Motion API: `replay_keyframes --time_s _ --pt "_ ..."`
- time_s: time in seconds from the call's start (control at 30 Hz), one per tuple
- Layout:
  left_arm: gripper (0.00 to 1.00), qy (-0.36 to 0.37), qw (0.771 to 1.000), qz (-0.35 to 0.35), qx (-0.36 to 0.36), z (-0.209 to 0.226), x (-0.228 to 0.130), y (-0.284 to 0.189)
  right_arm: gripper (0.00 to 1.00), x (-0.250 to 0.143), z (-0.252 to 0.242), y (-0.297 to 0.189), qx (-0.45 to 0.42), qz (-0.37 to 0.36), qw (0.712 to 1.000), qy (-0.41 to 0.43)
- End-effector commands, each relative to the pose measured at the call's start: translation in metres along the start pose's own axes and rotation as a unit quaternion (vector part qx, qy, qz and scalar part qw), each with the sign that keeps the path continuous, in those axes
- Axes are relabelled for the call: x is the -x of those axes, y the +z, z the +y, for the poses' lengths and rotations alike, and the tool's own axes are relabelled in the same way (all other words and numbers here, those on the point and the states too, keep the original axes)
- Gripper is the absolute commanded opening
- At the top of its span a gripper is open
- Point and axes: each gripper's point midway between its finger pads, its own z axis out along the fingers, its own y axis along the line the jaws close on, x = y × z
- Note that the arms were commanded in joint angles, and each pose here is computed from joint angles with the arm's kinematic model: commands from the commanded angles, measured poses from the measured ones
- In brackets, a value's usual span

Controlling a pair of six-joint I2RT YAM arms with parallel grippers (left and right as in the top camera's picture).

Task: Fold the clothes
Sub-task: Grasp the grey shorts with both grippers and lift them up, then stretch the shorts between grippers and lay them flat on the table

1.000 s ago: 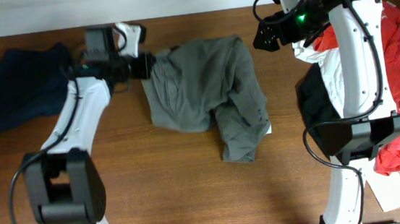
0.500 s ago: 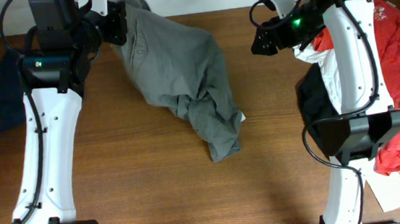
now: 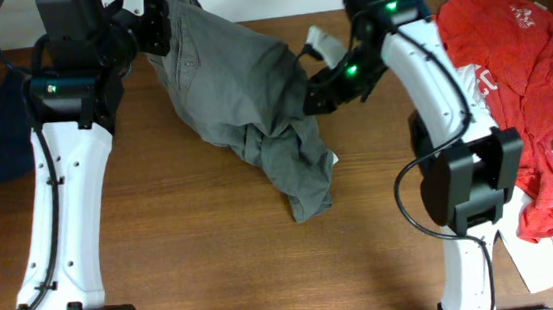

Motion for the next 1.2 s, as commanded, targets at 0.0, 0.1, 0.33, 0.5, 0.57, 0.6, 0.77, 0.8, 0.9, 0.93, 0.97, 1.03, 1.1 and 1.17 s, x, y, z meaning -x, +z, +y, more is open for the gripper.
replay_keyframes --time_s 0.0,0.1,0.33,0.5,0.57,0.6,0.77,0.8,0.9,0.93,0.97,1.03,1.1,1.17 --pt "0.01 0.019 0.999 -0.045 0.025 0.006 0.033 -0.021 0.68 0.005 0.017 0.012 0.021 -0.009 1.000 0.000" --pt "0.01 0.020 0.998 -0.050 0.028 0.007 0.037 -0.024 0.67 0.008 0.013 0.025 0.018 -0.015 1.000 0.000" --pt "0.01 0.025 0.997 -0.071 0.031 0.006 0.057 -0.036 0.04 0.008 -0.035 0.027 -0.080 -0.022 0.996 0.033" --pt "0.01 0.022 0.995 -0.063 0.075 0.019 0.060 -0.051 0.04 0.022 -0.056 -0.031 -0.104 -0.076 0.990 0.052" --pt "0.01 0.018 0.994 -0.048 0.100 0.027 0.054 -0.058 0.04 0.027 -0.059 -0.077 -0.121 -0.109 0.985 0.060" --pt "0.01 0.015 0.993 -0.036 0.115 0.030 0.050 -0.064 0.04 0.028 -0.059 -0.102 -0.130 -0.124 0.982 0.063" --pt "0.01 0.013 0.989 -0.030 0.146 0.035 0.050 -0.091 0.04 0.020 -0.036 -0.171 -0.149 -0.156 0.974 0.067" --pt "0.01 0.014 0.988 -0.035 0.151 0.035 0.053 -0.099 0.04 0.018 -0.028 -0.183 -0.152 -0.162 0.973 0.065" --pt "0.01 0.016 0.985 -0.058 0.161 0.030 0.066 -0.132 0.04 0.010 0.003 -0.217 -0.161 -0.184 0.968 0.049" --pt "0.01 0.016 0.985 -0.062 0.161 0.028 0.068 -0.140 0.04 0.011 0.009 -0.227 -0.168 -0.198 0.965 0.044" --pt "0.01 0.017 0.984 -0.067 0.162 0.026 0.070 -0.149 0.04 0.010 0.015 -0.237 -0.176 -0.212 0.960 0.044" --pt "0.01 0.018 0.983 -0.077 0.163 0.020 0.073 -0.175 0.04 0.003 0.037 -0.264 -0.194 -0.242 0.950 0.026" --pt "0.01 0.018 0.983 -0.081 0.164 0.014 0.073 -0.198 0.04 -0.008 0.056 -0.289 -0.215 -0.270 0.938 0.021" --pt "0.01 0.018 0.983 -0.083 0.164 0.009 0.071 -0.216 0.04 -0.017 0.075 -0.307 -0.224 -0.293 0.930 0.008"
